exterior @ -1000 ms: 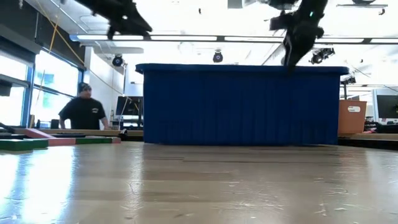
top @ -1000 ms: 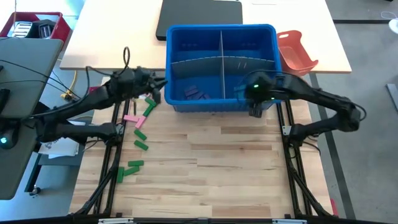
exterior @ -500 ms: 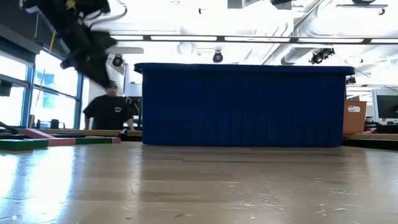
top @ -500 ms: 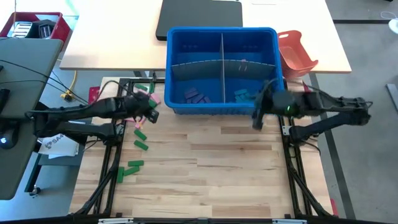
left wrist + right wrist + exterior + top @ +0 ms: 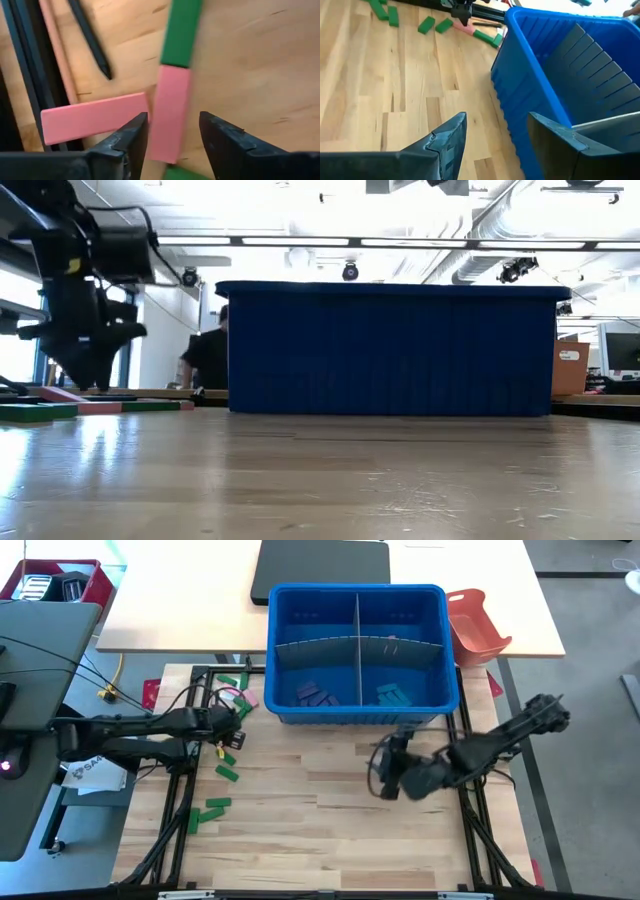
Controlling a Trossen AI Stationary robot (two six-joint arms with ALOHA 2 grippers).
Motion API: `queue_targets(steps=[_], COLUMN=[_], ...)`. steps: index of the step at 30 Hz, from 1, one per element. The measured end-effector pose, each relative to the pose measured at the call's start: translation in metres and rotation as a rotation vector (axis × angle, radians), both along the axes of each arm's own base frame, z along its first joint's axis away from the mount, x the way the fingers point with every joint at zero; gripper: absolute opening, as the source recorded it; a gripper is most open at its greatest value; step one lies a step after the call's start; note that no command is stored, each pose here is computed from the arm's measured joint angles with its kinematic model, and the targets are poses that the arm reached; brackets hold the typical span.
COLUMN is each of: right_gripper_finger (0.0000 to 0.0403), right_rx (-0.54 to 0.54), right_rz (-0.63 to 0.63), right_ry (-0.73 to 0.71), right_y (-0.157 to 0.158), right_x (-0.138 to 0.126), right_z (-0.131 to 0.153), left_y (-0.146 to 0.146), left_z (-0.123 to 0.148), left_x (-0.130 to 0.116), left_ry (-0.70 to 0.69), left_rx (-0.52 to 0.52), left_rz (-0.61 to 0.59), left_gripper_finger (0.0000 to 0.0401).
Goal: Sort blocks
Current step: Put the pink block into the blue bin with the other pink block
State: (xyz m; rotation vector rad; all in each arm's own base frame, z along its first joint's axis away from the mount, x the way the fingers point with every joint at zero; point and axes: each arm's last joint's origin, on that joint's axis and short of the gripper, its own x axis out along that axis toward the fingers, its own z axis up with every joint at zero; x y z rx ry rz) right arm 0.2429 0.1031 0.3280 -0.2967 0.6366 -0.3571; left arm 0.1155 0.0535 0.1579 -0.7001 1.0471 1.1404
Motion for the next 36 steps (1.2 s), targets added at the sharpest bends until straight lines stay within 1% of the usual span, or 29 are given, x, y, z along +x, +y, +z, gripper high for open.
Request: queue_targets(steps=[2, 5, 10, 13, 18, 25, 27, 29, 31, 34, 36], right_gripper_finger=[0.0204, 0.0204, 0.0204, 0.0204, 0.0204, 0.0204, 0.0204, 0.0204, 0.0204, 0.0204, 0.0204], right_rx=[-0.021, -0.04, -0.023, -0.008, -0.024, -0.019, -0.014, -0.002, 0.011, 0.043, 0.072], right_rz=[-0.015, -0.038, -0.053, -0.055, -0.056, -0.057, -0.06, -0.068, -0.076, -0.068, -0.021], right_ry=[0.007, 0.01, 0.005, -0.006, -0.023, -0.035, -0.038, -0.045, -0.052, -0.048, -0.023], right_y=[0.009, 0.019, 0.029, 0.032, 0.035, 0.036, 0.036, 0.036, 0.036, 0.036, 0.038], right_x=[0.005, 0.01, 0.012, 0.011, 0.009, 0.009, 0.009, 0.009, 0.009, 0.01, 0.013], right_z=[-0.009, -0.019, -0.028, -0.028, -0.027, -0.026, -0.026, -0.026, -0.026, -0.027, -0.028], left_y=[0.003, 0.01, 0.022, 0.026, 0.026, 0.017, 0.014, 0.011, 0.009, 0.006, 0.002], left_z=[-0.006, -0.011, -0.02, -0.027, -0.03, -0.029, -0.029, -0.029, -0.029, -0.025, -0.016], left_x=[0.001, 0.009, 0.014, 0.014, 0.018, 0.022, 0.023, 0.024, 0.025, 0.029, 0.031], left_ry=[-0.002, -0.038, 0.007, 0.057, 0.033, -0.011, -0.01, -0.01, -0.009, 0.003, 0.021], left_rx=[-0.009, 0.014, 0.009, -0.011, -0.047, -0.069, -0.083, -0.09, -0.092, -0.081, -0.068], left_rz=[0.018, -0.017, -0.011, -0.007, -0.011, -0.033, -0.051, -0.07, -0.092, -0.148, -0.196], left_gripper_finger=[0.0182, 0.0185, 0.0186, 0.0186, 0.0186, 0.0184, 0.0173, 0.0152, 0.0118, 0.0051, 0.0046])
